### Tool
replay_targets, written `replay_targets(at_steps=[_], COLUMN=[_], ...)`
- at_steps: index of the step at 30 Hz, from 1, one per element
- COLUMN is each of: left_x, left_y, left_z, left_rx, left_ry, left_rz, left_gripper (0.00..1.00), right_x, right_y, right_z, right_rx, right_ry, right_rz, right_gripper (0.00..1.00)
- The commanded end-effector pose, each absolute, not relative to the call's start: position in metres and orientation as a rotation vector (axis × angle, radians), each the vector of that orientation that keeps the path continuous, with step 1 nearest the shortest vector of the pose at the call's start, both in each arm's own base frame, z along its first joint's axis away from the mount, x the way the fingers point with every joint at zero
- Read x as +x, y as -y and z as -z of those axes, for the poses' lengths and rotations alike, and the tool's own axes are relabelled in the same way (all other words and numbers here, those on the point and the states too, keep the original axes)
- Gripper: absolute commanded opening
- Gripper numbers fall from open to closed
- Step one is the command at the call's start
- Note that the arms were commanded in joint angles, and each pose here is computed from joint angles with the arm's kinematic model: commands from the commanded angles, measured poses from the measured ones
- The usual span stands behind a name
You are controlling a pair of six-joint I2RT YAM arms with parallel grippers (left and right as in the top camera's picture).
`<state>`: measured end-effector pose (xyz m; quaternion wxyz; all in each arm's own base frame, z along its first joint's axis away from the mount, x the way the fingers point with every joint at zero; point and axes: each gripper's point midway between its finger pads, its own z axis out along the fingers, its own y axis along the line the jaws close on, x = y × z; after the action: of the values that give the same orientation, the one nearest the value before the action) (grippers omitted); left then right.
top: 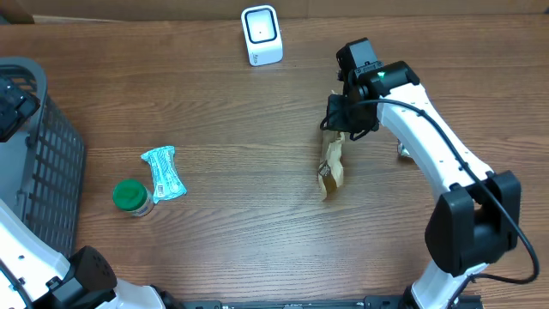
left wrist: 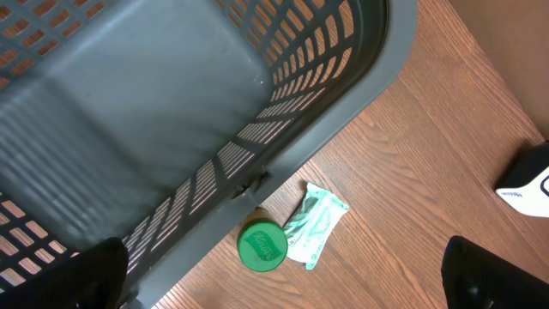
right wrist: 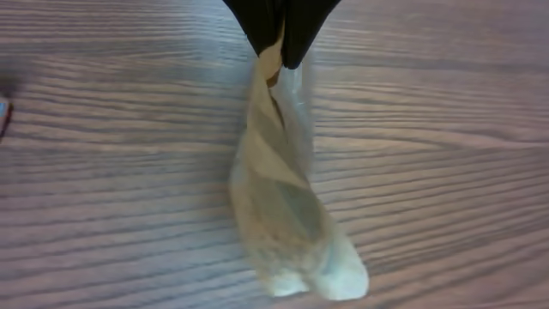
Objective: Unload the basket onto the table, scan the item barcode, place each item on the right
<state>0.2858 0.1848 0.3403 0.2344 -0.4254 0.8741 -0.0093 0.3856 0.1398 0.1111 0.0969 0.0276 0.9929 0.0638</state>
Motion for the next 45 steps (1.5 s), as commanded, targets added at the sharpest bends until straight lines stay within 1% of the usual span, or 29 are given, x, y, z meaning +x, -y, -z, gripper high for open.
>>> replay_targets(at_steps=[1, 2, 3, 5, 6, 8, 14, 17, 20, 22, 23, 25, 27, 30, 34, 37, 42, 45], left_x=[0.287, 0.287, 0.287, 0.287, 0.287, 0.287, 0.287, 0.287, 0.287, 0.287, 0.287, 0.287, 0.287, 0.287, 0.287, 0.287, 0.287, 0.287], left_y=[-0.181, -0.181, -0.181, -0.181, -0.181, -0.181, -0.181, -0.181, -0.181, -0.181, -0.181, -0.181, -0.181, -0.181, -0.181, -0.181, -0.181, -0.181], left_z=[-0.341, -0.341, -0.341, -0.341, -0.341, -0.341, -0.341, -0.341, -0.341, -0.341, -0.341, -0.341, -0.341, -0.341, -0.341, -0.341, -0.341, -0.341], left_rx=[-1.138, -1.138, -1.138, -1.138, -1.138, -1.138, -1.138, -1.138, -1.138, -1.138, -1.138, -1.138, -1.138, -1.138, -1.138, -1.138, -1.138, -1.138], left_ry=[-2.410, -2.410, -2.410, -2.410, -2.410, -2.410, -2.410, -2.410, -2.410, -2.410, -2.410, -2.410, -2.410, -2.410, -2.410, -2.410, -2.410, -2.410], left_rz=[0.031, 0.031, 0.031, 0.031, 0.031, 0.031, 0.031, 0.031, 0.031, 0.031, 0.031, 0.031, 0.031, 0.031, 0.031, 0.031, 0.031, 0.031], left_gripper=[1.00, 1.00, 1.00, 1.00, 1.00, 1.00, 1.00, 1.00, 1.00, 1.00, 1.00, 0.99, 1.00, 1.00, 1.00, 1.00, 0.99, 1.00], right_x=[0.383, 0.382, 0.381, 0.378, 0.375, 0.370, 0.368, 0.375, 0.383, 0.388, 0.389, 0.390, 0.383, 0.362, 0.352, 0.345, 0.324, 0.311], right_y=[-0.131, -0.132, -0.135, -0.137, -0.137, -0.140, -0.148, -0.142, -0.134, -0.134, -0.132, -0.123, -0.112, -0.100, -0.092, -0.092, -0.095, -0.103], right_z=[-0.094, -0.091, -0.087, -0.079, -0.074, -0.060, -0.044, -0.044, -0.046, -0.049, -0.050, -0.048, -0.041, -0.036, -0.041, -0.039, -0.018, -0.004], right_rx=[0.103, 0.091, 0.073, 0.069, 0.069, 0.069, 0.031, 0.053, 0.029, -0.049, -0.068, -0.073, -0.064, 0.003, 0.097, 0.101, 0.118, 0.136], right_ry=[-2.979, -2.990, -3.002, -3.027, -3.043, -3.086, -3.131, -3.109, -3.091, -3.069, -3.062, -3.067, -3.113, -3.200, -3.225, -3.239, -3.280, -3.269], right_rz=[-0.112, -0.115, -0.127, -0.144, -0.144, -0.161, -0.222, -0.222, -0.291, -0.414, -0.457, -0.510, -0.543, -0.675, -0.786, -0.838, -0.868, -0.954], right_gripper=[0.04, 0.07, 0.22, 0.44, 0.50, 0.56, 0.55, 0.56, 0.58, 0.64, 0.67, 0.71, 0.73, 0.73, 0.73, 0.73, 0.73, 0.73])
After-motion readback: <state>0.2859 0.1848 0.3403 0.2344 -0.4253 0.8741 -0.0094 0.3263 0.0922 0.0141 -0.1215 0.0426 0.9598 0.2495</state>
